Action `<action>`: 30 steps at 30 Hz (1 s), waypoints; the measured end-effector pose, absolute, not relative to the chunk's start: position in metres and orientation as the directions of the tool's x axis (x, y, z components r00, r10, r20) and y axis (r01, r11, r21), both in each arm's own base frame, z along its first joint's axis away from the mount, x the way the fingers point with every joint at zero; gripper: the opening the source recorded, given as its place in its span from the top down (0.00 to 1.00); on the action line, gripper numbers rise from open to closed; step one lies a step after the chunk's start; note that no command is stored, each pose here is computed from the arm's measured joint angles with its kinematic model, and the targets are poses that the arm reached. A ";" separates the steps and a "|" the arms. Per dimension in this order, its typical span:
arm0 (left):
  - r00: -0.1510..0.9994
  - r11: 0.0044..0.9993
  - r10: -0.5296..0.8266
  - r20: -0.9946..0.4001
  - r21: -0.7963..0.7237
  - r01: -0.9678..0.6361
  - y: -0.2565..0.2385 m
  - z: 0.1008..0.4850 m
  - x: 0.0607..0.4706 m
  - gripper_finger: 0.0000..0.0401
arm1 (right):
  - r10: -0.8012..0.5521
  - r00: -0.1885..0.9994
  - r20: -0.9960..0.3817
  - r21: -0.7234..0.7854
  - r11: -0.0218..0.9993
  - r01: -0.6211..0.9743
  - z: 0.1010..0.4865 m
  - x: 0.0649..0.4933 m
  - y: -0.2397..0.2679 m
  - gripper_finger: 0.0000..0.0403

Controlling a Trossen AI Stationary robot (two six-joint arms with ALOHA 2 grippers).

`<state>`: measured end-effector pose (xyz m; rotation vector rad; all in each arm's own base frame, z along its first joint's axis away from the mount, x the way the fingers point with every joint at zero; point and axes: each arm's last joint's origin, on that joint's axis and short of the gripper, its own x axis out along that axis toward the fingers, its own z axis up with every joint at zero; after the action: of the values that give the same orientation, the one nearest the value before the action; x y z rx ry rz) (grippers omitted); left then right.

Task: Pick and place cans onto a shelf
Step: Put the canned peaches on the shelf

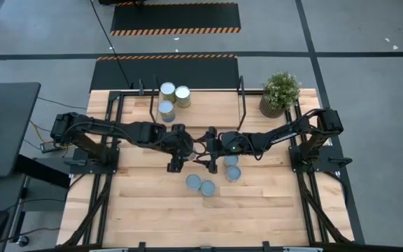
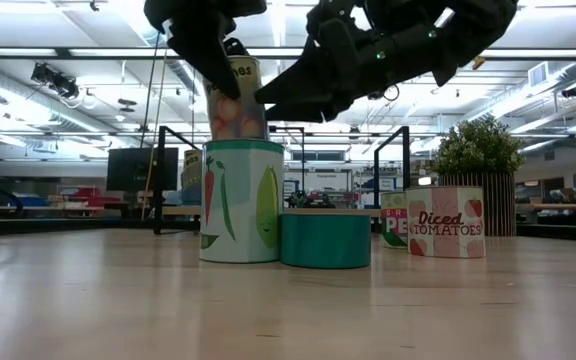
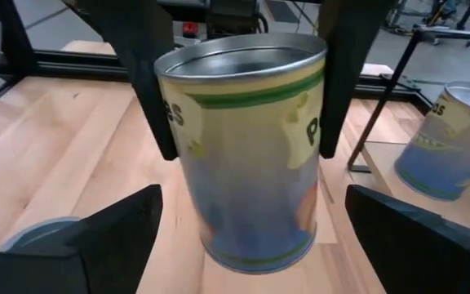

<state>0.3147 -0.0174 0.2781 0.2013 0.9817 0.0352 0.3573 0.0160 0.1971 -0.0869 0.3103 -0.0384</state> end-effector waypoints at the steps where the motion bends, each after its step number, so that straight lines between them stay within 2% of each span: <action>1: 0.556 0.982 0.122 -0.822 0.183 0.056 -0.017 0.278 0.315 0.21 | -0.052 0.951 -0.304 -0.091 0.995 0.026 0.197 0.357 0.016 0.02; 15: 0.545 0.983 0.121 -0.830 0.176 0.050 -0.017 0.277 0.314 0.21 | -0.038 0.952 -0.305 -0.104 0.995 0.007 0.174 0.367 0.025 0.01; 24: 0.558 0.984 0.130 -0.820 0.176 0.030 -0.012 0.278 0.316 0.21 | -0.048 0.959 -0.279 -0.107 0.994 0.018 0.175 0.368 0.026 0.01; 30: 0.580 0.981 0.147 -0.801 0.191 0.015 -0.004 0.279 0.319 0.21 | -0.104 0.963 -0.250 -0.126 0.989 0.074 0.178 0.368 0.024 0.01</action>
<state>0.3185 -0.0043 0.2795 0.1852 0.9507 0.0775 0.3685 0.0245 0.1776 -0.1163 0.2589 -0.0900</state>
